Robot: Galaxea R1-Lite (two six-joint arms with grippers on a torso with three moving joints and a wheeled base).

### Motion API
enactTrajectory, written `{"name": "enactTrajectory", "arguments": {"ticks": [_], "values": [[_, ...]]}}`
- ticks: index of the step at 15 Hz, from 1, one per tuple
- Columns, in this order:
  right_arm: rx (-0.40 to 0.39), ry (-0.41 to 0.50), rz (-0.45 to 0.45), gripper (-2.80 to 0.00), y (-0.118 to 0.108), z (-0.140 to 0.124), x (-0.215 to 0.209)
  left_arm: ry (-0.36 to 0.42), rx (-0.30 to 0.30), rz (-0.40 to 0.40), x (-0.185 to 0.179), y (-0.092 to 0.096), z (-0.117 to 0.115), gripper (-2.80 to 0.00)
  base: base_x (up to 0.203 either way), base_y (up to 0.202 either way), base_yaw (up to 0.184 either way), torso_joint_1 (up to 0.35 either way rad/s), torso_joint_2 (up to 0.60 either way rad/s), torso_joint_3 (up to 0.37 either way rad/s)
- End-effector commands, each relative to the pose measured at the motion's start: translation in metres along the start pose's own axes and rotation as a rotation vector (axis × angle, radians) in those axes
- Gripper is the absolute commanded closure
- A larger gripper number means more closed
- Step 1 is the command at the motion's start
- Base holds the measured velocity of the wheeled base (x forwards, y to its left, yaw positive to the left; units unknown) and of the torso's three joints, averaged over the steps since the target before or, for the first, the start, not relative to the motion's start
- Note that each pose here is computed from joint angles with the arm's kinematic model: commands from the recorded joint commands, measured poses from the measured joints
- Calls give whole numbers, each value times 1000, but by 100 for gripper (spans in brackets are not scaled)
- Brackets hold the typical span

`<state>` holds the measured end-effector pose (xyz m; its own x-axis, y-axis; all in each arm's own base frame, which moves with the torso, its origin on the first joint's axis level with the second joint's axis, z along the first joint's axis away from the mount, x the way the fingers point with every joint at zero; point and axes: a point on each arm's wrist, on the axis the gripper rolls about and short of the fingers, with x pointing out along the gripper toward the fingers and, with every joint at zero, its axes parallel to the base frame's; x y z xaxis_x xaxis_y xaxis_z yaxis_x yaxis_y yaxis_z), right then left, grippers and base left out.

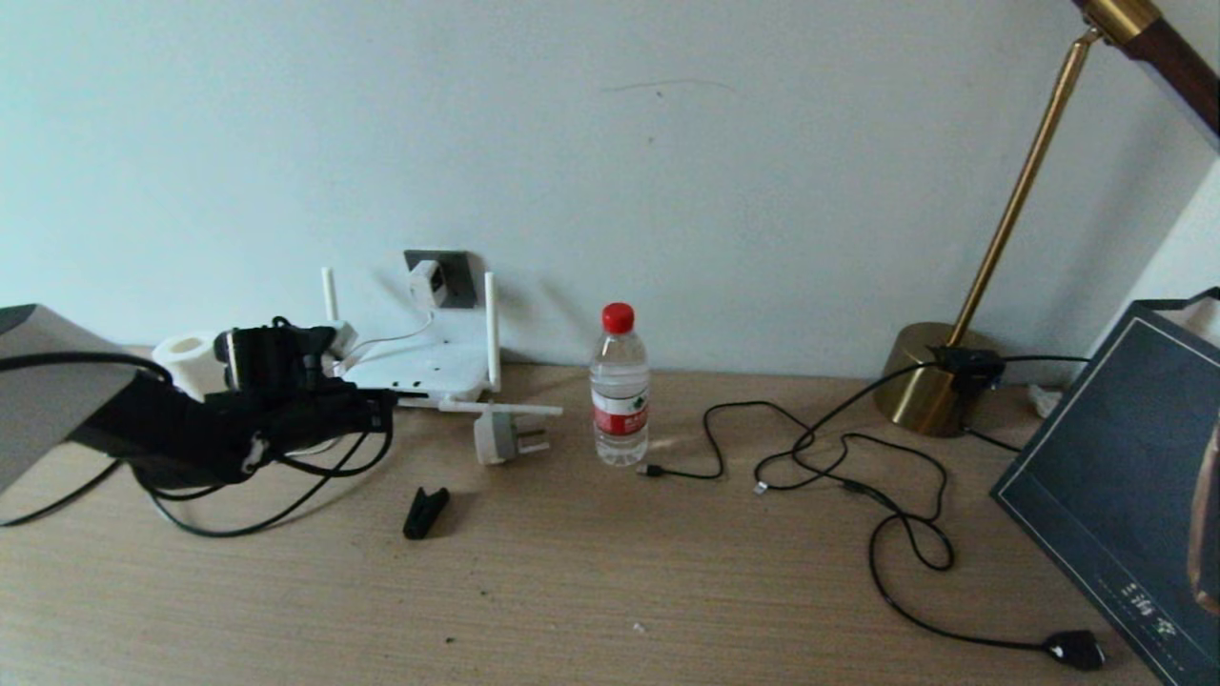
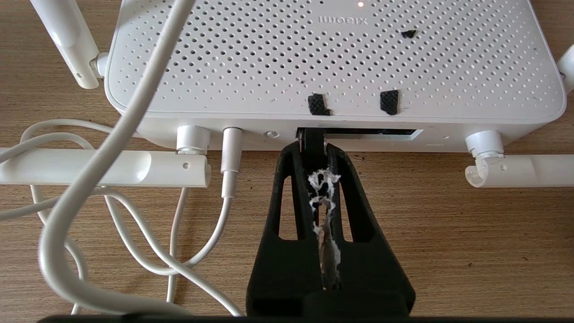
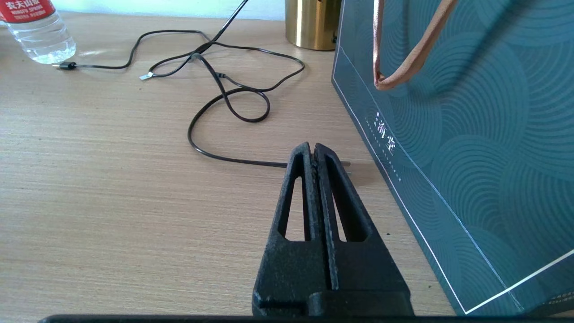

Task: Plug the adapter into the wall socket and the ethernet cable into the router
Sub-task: Plug cable into router interface

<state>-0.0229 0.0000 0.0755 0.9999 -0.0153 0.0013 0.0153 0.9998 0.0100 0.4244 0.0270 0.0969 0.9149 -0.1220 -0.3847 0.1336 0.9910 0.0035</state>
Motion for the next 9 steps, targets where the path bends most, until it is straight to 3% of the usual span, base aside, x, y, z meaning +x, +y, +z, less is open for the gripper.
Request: {"name": "enactTrajectory", "arguments": {"ticks": [1, 7, 8, 9], "values": [[1, 1, 0, 0, 0, 0, 0, -1, 0, 0, 1, 0, -1, 0, 0, 0, 0, 0, 0, 0], [1, 1, 0, 0, 0, 0, 0, 14, -2, 0, 1, 0, -3, 0, 0, 0, 0, 0, 0, 0], [-1, 1, 0, 0, 0, 0, 0, 15, -3, -1, 1, 0, -3, -280, 0, 0, 0, 0, 0, 0], [1, 1, 0, 0, 0, 0, 0, 16, -3, -1, 2, 0, -4, -280, 0, 0, 0, 0, 0, 0]]}}
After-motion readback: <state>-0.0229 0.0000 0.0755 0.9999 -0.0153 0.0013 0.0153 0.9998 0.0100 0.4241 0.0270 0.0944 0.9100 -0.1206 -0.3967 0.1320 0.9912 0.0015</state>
